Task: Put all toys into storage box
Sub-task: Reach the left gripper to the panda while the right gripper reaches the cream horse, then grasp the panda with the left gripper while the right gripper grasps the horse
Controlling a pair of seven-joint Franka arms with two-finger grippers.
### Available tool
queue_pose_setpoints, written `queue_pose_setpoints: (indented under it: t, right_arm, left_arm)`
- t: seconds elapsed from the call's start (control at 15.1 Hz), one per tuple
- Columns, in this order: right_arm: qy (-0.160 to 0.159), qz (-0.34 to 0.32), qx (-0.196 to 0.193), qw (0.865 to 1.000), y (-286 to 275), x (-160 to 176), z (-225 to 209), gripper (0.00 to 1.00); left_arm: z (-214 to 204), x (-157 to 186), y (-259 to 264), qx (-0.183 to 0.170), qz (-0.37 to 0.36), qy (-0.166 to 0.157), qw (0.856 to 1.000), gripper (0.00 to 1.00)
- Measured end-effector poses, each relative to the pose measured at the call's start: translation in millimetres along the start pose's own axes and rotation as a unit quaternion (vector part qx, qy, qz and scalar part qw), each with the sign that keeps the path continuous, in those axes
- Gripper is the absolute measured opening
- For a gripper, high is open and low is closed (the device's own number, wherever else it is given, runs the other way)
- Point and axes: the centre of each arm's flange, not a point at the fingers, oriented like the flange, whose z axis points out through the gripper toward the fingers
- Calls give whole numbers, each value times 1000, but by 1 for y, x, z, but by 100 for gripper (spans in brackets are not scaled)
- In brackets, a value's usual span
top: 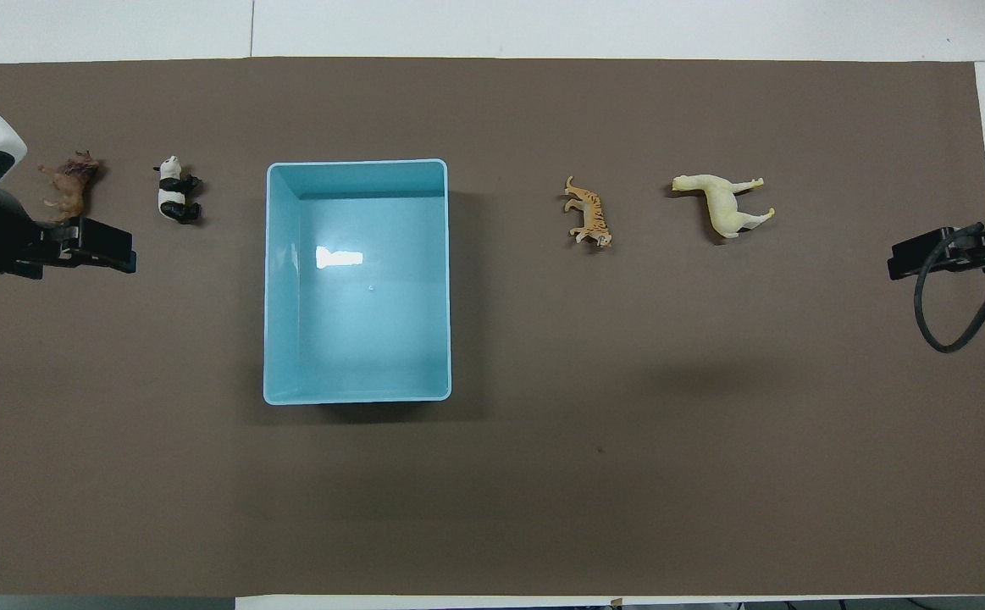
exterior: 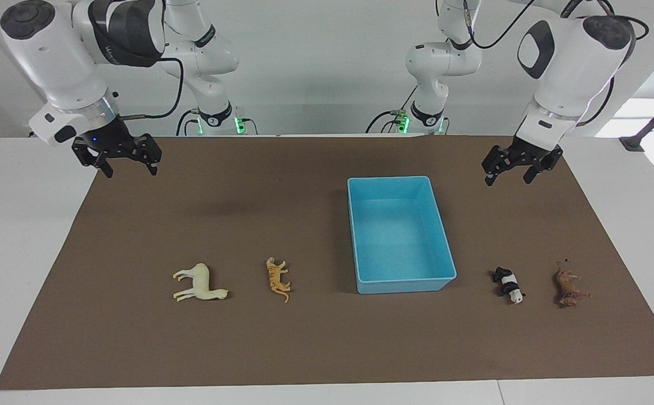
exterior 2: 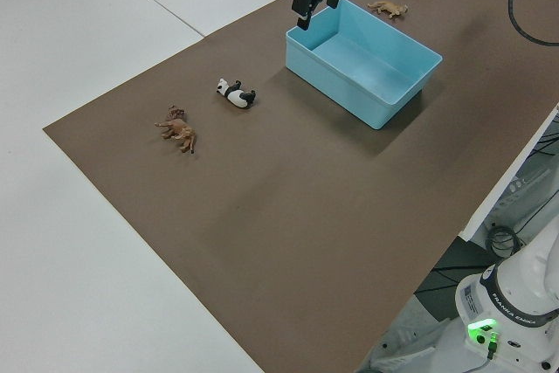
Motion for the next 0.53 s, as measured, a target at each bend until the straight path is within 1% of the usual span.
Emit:
queue_pose_setpoints:
  t: [0.13,0.33,0.46,0.53]
  right_arm:
    - [14,-4,-3,1000,-17,23,35,100]
    - [30,5,-9,999,-46,60,103,100]
    - [51,3,-12,999,-60,77,144,100]
    - [55,2,-12,998,-62,83,162,100]
  left_arm:
    - [39,16,-9,-2,-9,11,1000,100]
    - [94,45,-31,-5,-27,46,999,100]
    - [122,58,-46,-4,-37,65,997,100]
    - [136,62,-49,1,-35,68,997,100]
